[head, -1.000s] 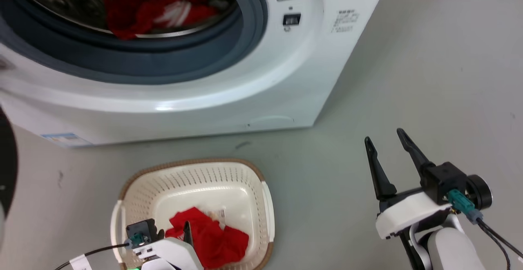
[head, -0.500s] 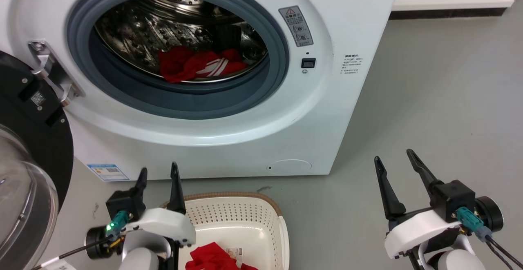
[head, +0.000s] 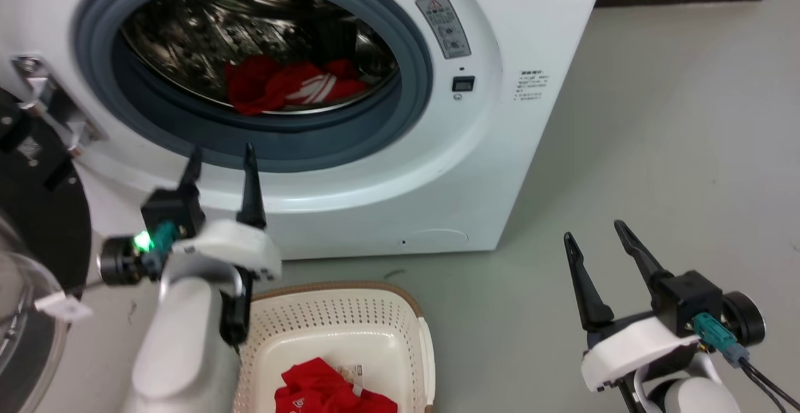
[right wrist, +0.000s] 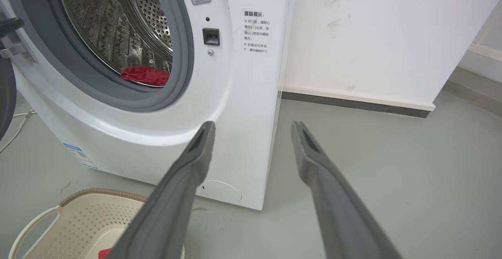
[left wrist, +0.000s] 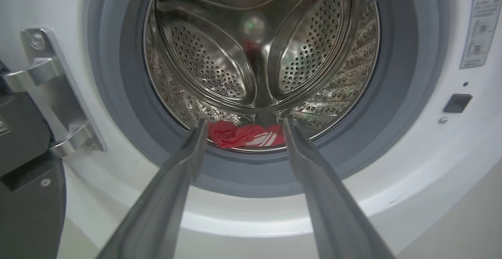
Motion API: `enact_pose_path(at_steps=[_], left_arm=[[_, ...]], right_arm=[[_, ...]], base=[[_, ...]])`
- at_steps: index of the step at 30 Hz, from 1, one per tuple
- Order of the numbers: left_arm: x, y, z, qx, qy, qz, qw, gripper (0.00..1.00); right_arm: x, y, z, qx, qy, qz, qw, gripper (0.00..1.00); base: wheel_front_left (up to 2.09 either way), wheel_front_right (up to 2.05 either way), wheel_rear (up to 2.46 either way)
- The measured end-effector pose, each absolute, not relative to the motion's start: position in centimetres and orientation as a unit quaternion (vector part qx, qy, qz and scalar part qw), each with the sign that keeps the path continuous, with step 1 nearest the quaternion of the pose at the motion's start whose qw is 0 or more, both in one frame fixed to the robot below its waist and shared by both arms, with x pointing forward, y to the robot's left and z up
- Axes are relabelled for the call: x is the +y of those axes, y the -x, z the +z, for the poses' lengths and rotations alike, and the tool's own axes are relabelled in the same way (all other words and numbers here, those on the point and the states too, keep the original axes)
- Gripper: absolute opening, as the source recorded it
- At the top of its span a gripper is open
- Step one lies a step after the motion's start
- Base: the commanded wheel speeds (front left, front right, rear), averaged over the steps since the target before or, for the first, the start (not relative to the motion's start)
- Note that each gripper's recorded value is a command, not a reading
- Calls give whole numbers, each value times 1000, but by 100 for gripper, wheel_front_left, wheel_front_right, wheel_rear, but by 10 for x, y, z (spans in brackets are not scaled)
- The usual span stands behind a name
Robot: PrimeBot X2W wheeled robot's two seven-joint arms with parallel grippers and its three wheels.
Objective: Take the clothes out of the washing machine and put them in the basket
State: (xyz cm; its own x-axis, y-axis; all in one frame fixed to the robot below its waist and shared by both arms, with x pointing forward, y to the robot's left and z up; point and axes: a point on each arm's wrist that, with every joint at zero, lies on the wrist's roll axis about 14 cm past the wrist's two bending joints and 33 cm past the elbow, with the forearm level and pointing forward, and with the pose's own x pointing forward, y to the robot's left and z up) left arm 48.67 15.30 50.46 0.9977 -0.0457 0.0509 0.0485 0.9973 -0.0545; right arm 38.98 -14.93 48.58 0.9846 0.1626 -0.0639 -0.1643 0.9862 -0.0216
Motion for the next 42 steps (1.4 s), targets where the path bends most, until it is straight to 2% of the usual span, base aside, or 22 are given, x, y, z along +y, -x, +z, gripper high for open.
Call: enact_pose_path(at_steps=[10, 23, 34, 42], left_arm=[[148, -579, 474, 34, -33, -51, 998, 100], [128, -687, 436, 139, -121, -78, 980, 100], [142, -737, 371, 289, -176, -58, 939, 100], [139, -740, 327, 403, -170, -42, 898, 100]], right_arm=[[-163, -412, 464, 45, 0, 64, 997, 100], [-197, -418, 416, 93, -21, 15, 995, 100], [-221, -416, 380, 141, -30, -20, 989, 100], [-227, -414, 365, 163, -30, -29, 986, 100]], base=[[0, 0, 0], [0, 0, 0], [0, 0, 0], [0, 0, 0]])
